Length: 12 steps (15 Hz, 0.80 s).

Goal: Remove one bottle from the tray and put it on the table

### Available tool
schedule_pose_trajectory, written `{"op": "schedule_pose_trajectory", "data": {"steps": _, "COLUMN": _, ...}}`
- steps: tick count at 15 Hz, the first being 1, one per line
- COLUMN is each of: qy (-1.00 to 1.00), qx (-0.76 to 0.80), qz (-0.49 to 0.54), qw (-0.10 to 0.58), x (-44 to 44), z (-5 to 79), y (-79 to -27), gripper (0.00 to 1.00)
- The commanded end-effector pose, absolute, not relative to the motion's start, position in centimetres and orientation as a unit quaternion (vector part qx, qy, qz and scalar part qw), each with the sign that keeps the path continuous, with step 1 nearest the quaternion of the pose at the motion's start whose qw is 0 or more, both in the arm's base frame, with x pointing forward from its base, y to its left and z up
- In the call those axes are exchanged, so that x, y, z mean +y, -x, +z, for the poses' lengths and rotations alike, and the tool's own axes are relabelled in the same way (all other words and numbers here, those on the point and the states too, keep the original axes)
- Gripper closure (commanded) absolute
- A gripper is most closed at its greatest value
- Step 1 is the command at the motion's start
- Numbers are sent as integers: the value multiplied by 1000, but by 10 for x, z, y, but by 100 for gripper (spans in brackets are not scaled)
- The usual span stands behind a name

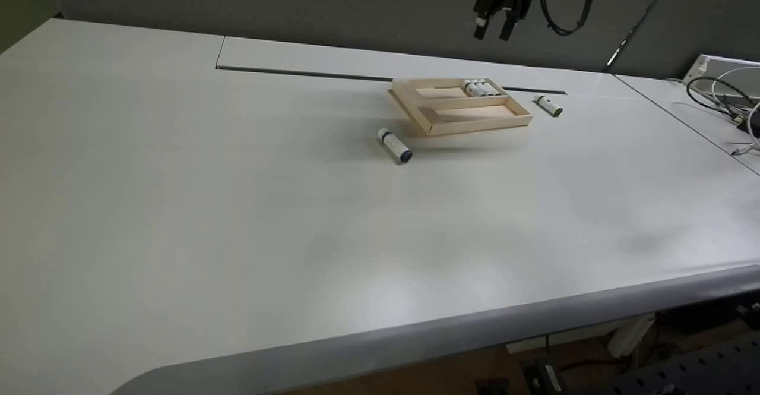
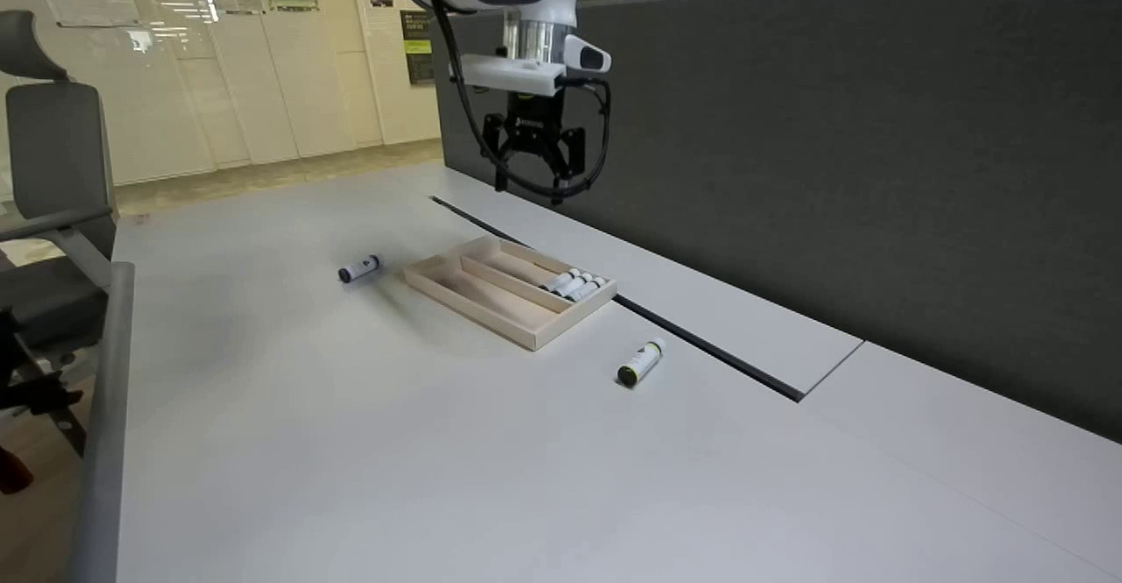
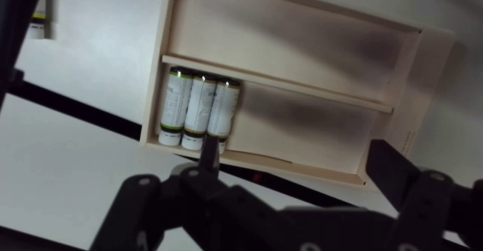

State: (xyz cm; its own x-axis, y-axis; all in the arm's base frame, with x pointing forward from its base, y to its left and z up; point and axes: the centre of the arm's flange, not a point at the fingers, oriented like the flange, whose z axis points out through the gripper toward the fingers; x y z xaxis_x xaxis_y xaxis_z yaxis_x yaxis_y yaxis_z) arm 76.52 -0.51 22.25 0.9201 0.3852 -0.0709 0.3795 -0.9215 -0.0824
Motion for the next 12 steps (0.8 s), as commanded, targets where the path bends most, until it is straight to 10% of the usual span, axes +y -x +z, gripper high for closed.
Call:
{"op": "schedule_pose_trajectory", "data": {"steps": 1, "qy": 979, "qx": -193, "qz": 48, "qw": 35, "x": -4, "z": 218, "y": -767, "gripper": 0}}
{"op": "schedule_pose_trajectory", "data": {"steps": 12, "qy": 993, "qx": -109, "qz": 30, "qw": 38, "x": -9, "z": 185, "y": -800, "gripper": 0}}
